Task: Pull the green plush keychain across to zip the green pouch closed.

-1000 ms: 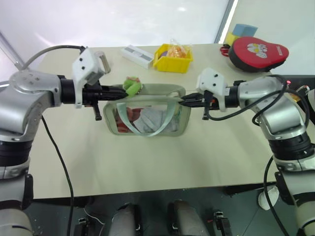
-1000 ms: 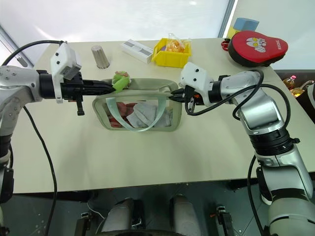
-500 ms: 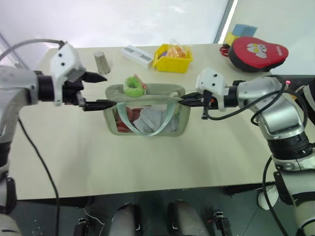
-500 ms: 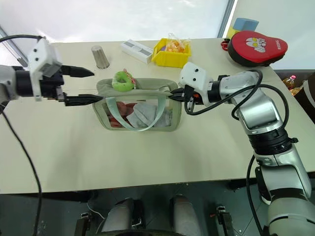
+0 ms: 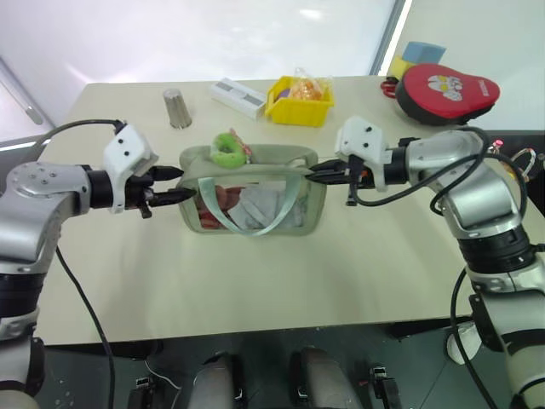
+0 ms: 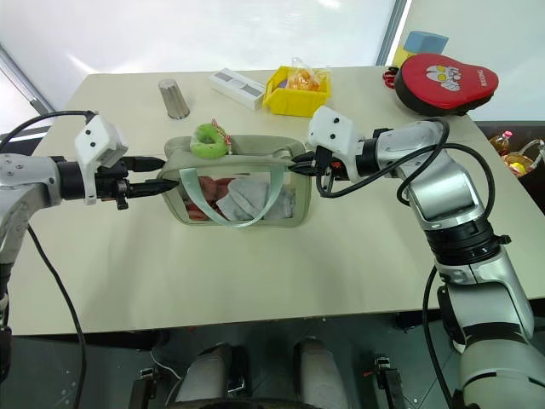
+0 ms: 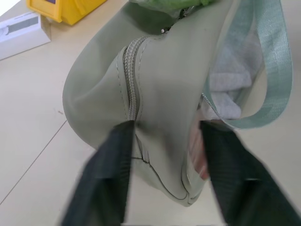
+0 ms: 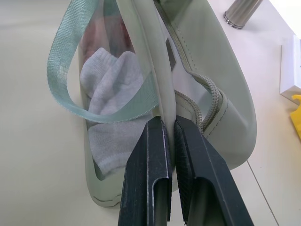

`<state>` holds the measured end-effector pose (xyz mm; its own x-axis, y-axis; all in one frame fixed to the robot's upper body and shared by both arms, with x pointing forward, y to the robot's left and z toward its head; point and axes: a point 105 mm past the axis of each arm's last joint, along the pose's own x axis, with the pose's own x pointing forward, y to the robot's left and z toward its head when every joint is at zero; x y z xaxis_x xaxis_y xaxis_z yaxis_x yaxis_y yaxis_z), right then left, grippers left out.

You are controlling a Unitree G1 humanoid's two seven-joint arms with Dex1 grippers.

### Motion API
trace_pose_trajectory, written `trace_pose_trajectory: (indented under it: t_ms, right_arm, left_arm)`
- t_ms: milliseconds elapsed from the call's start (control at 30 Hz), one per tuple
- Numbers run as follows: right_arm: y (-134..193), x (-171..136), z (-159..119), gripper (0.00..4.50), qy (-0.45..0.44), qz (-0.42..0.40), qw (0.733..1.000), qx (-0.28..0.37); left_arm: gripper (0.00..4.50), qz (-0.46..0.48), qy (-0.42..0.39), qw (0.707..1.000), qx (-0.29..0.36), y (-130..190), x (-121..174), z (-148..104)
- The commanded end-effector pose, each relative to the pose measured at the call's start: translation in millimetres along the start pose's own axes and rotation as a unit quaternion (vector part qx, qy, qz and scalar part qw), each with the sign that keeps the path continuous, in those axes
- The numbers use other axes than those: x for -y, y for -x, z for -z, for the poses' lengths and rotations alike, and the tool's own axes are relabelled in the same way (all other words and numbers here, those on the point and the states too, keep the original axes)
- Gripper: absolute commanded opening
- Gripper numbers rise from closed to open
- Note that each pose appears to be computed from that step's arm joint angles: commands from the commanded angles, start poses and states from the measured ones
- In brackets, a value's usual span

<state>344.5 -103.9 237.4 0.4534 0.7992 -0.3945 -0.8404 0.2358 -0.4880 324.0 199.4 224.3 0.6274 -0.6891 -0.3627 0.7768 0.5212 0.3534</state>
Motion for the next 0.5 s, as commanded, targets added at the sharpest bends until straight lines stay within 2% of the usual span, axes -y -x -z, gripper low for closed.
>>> trace_pose_trajectory:
  t_ms: [33, 133, 233, 367, 500]
  right_arm:
    - [2, -1, -19, 0.00, 0.022, 0.001, 0.999, 0.026]
    - [4, -1, -21, 0.00, 0.015, -0.001, 0.999, 0.030]
    - [11, -2, -21, 1.02, 0.014, -0.012, 0.999, 0.026]
    - [27, 13, -29, 2.95, 0.039, -0.003, 0.999, 0.015]
    - [21, 16, -71, 2.95, 0.043, -0.013, 0.995, 0.084]
  left_arm:
    - [0.04, -0.015, -0.023, 1.000, -0.003, 6, -6, -6]
    - [0.04, -0.015, -0.025, 1.000, -0.007, 4, -8, -6]
    - [0.00, -0.012, -0.030, 0.999, -0.008, 4, -7, -7]
    - [0.00, -0.010, -0.031, 0.999, -0.007, 4, -7, -8]
    - [0.00, -0.008, -0.034, 0.999, -0.007, 4, -7, -9]
